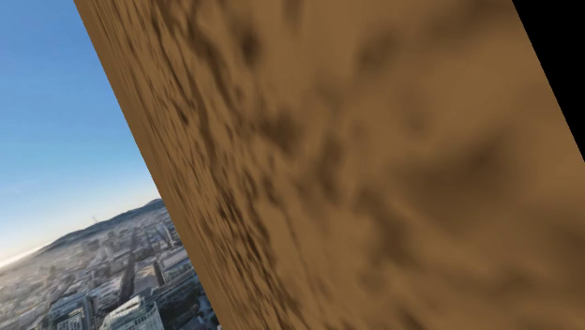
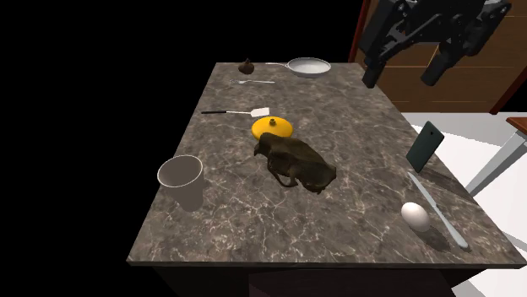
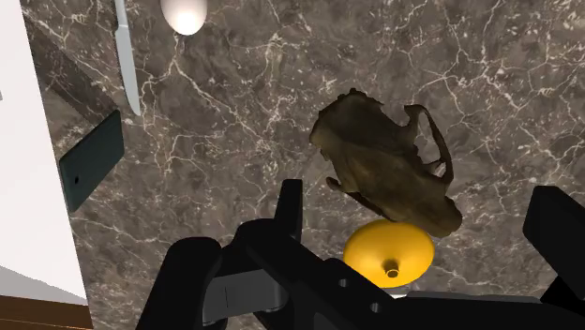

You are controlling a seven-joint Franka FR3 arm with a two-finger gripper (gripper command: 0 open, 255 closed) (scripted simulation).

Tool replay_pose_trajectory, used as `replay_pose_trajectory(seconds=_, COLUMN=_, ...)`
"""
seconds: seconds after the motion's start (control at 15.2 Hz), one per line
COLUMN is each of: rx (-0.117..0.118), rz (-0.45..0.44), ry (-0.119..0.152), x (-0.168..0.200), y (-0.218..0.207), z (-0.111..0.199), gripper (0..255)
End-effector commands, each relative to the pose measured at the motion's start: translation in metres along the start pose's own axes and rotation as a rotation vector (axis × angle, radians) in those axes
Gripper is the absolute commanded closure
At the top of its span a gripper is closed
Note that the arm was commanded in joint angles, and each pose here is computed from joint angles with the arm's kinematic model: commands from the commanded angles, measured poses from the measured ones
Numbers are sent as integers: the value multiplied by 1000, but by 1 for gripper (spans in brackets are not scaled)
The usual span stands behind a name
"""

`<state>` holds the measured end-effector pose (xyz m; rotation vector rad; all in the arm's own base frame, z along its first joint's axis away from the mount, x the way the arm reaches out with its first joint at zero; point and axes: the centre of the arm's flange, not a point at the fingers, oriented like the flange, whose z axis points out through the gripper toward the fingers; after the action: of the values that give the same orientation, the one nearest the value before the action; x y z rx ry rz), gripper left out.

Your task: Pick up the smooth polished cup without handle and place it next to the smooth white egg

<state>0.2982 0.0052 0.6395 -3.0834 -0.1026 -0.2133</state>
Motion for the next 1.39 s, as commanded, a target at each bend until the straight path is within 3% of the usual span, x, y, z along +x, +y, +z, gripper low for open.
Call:
replay_pose_trajectory(seconds=0.0, rx=0, rz=0, ry=0, x=0, y=0, z=0, gripper=0)
replay_pose_trajectory(seconds=1.32, rx=41, rz=80, ry=-28, x=51, y=-198, z=161, gripper=0)
